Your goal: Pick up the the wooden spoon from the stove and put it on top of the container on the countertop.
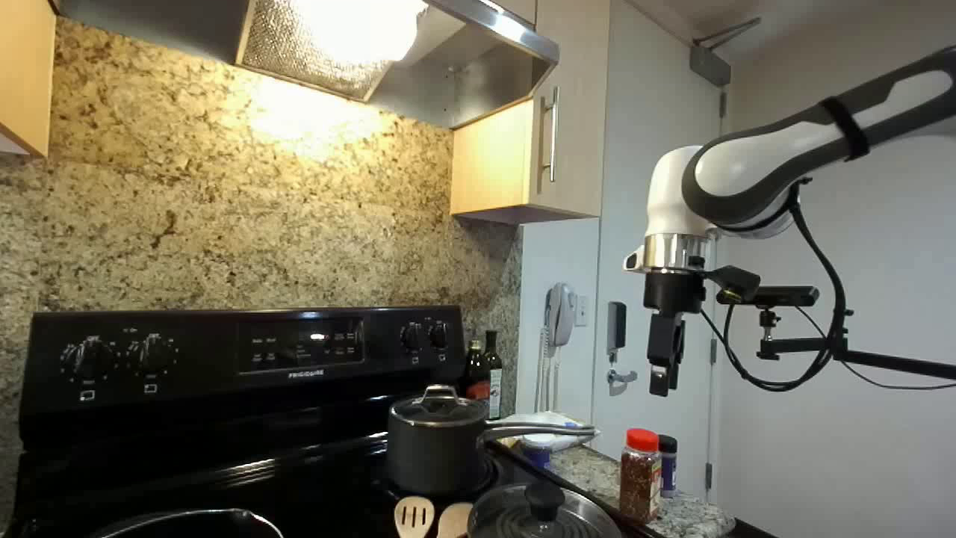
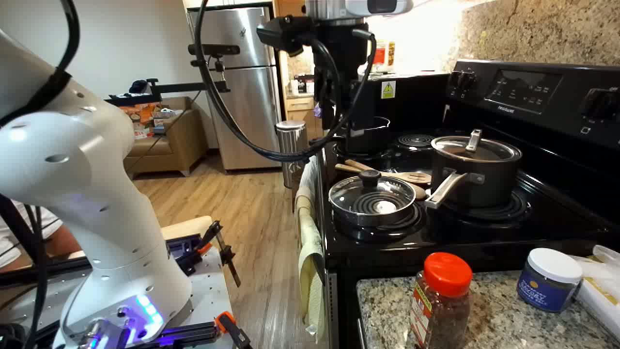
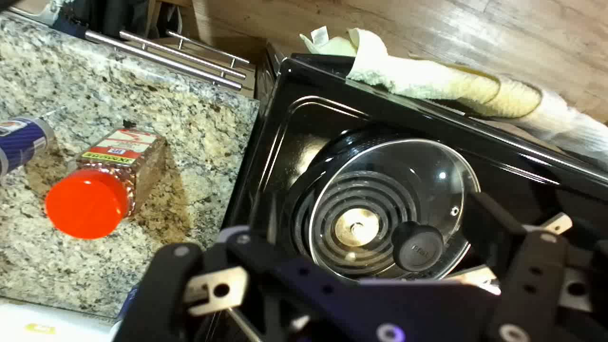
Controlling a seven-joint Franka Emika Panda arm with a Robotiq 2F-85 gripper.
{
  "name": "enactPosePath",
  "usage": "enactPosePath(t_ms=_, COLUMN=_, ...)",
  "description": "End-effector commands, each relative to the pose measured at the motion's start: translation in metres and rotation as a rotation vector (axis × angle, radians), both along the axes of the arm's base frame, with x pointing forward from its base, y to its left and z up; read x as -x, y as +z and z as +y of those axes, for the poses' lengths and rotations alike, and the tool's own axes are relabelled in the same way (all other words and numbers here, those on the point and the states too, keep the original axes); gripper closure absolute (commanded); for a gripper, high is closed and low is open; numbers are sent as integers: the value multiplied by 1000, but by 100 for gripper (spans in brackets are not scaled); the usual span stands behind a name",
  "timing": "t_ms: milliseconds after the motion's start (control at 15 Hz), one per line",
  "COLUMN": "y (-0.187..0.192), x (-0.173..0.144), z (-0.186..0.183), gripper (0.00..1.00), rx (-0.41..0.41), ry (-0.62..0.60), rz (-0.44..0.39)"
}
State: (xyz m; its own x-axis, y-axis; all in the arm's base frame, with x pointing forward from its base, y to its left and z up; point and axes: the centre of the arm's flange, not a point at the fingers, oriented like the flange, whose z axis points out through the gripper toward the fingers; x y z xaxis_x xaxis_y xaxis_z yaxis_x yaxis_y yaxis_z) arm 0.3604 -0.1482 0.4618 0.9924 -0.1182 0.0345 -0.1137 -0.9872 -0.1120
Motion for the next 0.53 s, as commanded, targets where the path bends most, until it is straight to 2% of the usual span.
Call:
enactPosePath(t_ms=0, y=0, x=0, z=0, gripper=0, rx=0, ry=0, rz=0)
enactPosePath(t_ms=467, y=2, x=-7, z=10, gripper=0, rx=9, ry=-31, rz=-17)
